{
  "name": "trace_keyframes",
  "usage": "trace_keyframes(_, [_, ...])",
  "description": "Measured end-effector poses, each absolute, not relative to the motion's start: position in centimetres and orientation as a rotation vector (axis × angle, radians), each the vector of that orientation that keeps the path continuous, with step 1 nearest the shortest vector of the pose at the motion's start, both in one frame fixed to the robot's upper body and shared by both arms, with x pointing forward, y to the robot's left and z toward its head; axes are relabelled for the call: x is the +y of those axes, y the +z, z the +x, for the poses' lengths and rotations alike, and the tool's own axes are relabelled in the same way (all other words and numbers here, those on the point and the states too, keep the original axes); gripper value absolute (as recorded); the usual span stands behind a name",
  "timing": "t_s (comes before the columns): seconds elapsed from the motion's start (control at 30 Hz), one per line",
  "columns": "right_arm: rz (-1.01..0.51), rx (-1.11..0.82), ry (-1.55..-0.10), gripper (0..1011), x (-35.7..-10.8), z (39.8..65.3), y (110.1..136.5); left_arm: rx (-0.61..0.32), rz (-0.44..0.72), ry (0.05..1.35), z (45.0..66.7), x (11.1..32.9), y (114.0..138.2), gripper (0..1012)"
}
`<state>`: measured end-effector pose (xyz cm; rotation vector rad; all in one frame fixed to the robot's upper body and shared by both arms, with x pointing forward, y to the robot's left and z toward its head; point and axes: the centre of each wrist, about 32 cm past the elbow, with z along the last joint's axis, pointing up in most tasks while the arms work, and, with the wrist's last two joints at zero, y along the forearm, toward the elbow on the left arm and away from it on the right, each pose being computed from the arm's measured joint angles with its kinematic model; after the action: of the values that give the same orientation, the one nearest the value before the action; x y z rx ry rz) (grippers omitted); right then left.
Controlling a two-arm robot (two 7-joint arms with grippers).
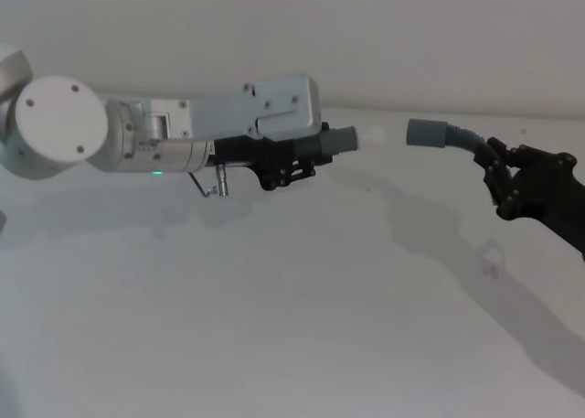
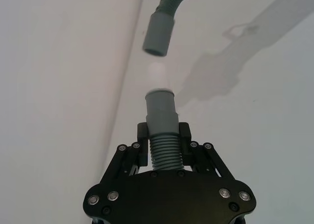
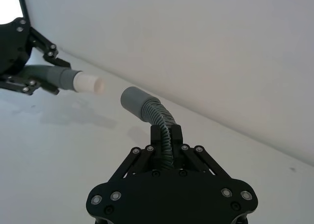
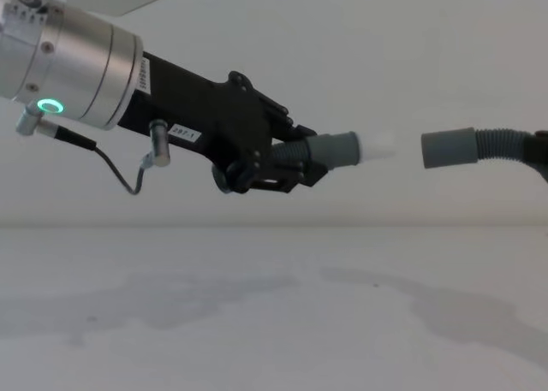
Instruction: Use both hands to pick up one end of the pipe from the table, align the ends, and insert them.
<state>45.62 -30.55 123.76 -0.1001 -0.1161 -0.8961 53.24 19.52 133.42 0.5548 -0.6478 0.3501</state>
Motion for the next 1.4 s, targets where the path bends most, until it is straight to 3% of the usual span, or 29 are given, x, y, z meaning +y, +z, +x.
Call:
trace_keyframes(0.6, [-0.131, -0.154, -0.798, 123, -33.0, 44.9, 124.2, -0.836, 0.539, 0.437, 52.6, 20.8, 131.4, 356])
trace_keyframes(1.4, [-0.032, -0.128, -0.737, 120, -30.2, 46.2, 124.4, -0.908, 0.53, 0.463, 52.3, 21.4, 130.5, 356])
